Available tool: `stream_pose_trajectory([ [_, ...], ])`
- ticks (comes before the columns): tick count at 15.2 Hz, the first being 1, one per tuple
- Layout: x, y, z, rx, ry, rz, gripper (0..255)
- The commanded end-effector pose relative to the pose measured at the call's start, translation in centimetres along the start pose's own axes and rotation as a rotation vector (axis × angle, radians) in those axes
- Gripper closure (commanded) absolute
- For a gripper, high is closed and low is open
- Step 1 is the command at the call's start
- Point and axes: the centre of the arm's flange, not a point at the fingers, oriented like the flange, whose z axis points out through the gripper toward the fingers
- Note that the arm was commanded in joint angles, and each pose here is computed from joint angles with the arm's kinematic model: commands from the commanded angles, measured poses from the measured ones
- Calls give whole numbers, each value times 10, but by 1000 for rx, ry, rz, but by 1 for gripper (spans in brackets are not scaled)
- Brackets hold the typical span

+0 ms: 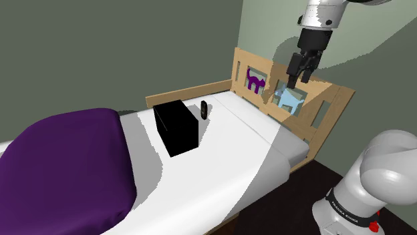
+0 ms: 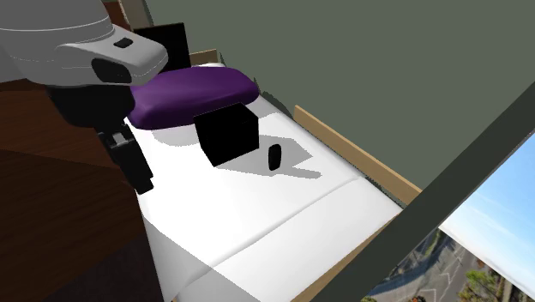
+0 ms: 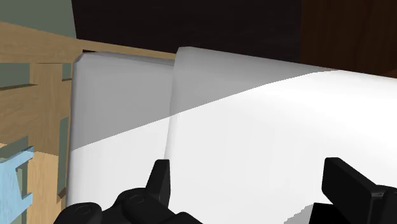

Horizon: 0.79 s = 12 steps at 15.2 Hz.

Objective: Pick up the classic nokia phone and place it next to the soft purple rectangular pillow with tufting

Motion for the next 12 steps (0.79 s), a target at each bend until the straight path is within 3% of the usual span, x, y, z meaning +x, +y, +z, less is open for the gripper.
stream_pose_trajectory([
  [1, 0, 0, 0, 0, 0, 0, 0],
  [12, 121, -35, 70, -25, 19, 44, 0],
])
